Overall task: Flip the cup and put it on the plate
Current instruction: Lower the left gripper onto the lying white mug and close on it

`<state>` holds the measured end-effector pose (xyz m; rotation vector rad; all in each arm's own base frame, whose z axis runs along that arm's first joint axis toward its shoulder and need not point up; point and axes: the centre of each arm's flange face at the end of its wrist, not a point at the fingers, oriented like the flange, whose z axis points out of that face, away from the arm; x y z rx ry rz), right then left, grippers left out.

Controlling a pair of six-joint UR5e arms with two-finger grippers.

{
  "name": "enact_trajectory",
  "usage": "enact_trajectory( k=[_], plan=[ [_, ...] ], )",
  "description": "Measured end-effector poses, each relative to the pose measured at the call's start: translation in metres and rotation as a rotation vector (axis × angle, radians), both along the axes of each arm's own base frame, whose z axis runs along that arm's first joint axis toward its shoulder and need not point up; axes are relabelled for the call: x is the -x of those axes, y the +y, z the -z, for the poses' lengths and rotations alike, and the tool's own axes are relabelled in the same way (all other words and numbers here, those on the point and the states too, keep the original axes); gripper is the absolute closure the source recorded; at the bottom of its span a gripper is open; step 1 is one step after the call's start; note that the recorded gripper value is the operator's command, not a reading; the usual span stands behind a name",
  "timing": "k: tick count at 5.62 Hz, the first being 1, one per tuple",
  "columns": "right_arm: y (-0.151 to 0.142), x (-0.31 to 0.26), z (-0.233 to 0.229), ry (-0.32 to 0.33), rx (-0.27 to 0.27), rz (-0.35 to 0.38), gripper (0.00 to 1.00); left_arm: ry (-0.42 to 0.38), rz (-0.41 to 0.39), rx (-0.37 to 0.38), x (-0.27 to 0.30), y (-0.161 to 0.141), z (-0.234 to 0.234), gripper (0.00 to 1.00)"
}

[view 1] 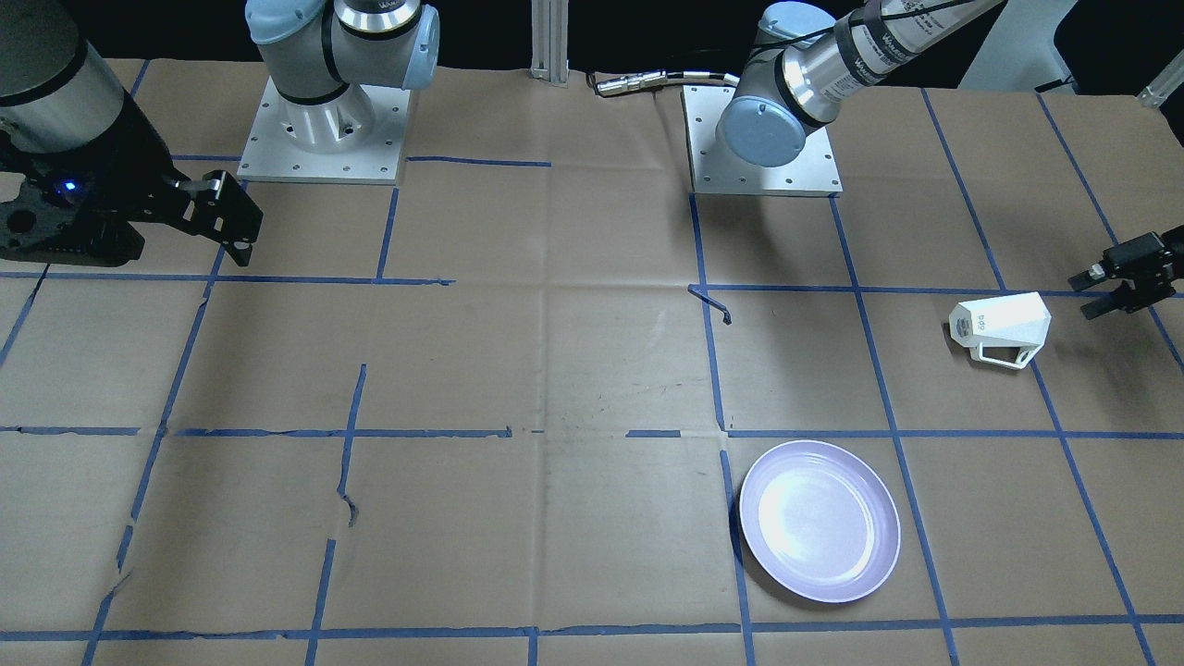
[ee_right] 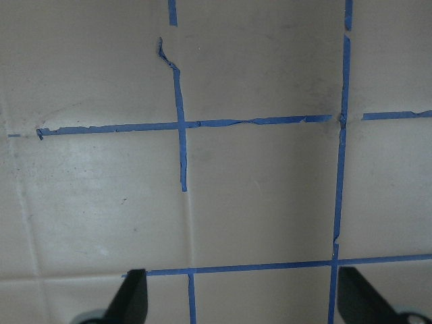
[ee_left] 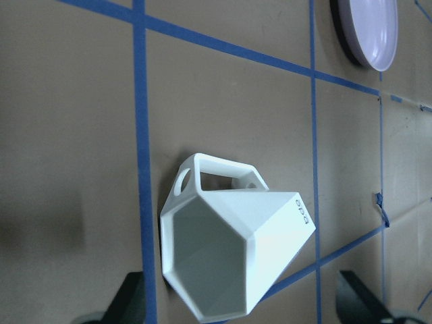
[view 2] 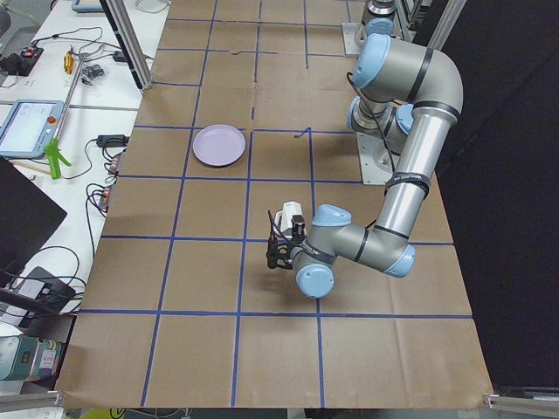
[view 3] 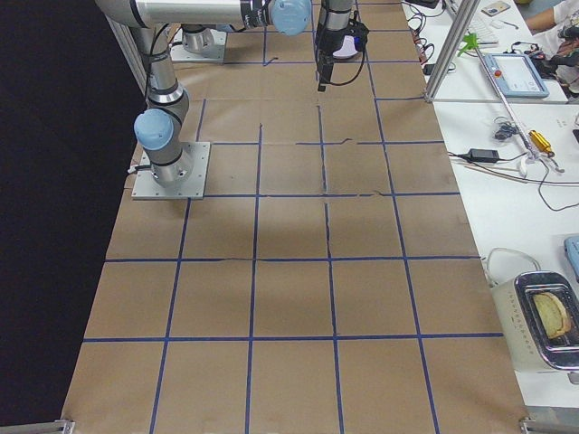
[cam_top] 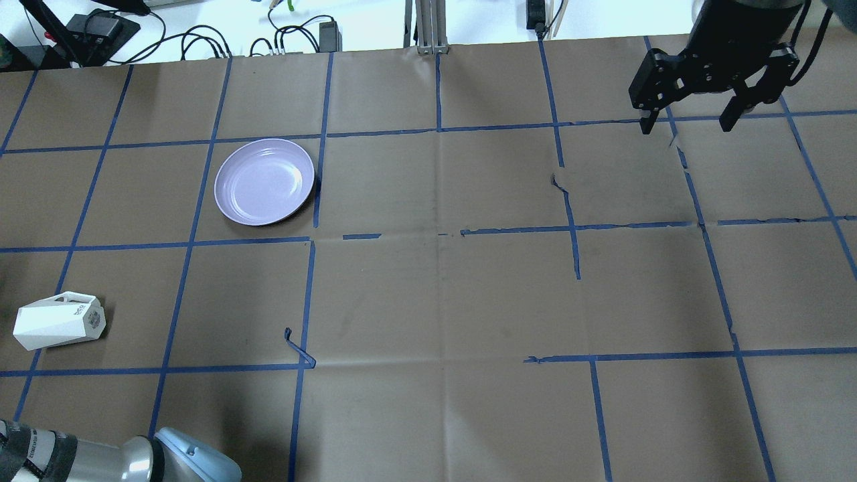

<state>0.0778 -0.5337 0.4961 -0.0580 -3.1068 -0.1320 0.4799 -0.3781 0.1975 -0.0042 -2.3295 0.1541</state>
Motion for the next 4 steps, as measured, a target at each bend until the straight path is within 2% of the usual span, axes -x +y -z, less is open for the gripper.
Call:
enact_trajectory(
  k=[2,3,4],
  plan=[
    [0.0,0.0,0.0,0.0,0.0,0.0,0.0,0.136,0.034,0.008,0.016,0.006,0.028,0.03],
    [0.0,0.0,0.0,0.0,0.0,0.0,0.0,0.17,0.05,0.014,0.022,0.006,0.033,0.11],
    [0.0,0.0,0.0,0.0,0.0,0.0,0.0,0.19,0.069,0.028,0.027,0.004,0.036,0.28]
  ],
)
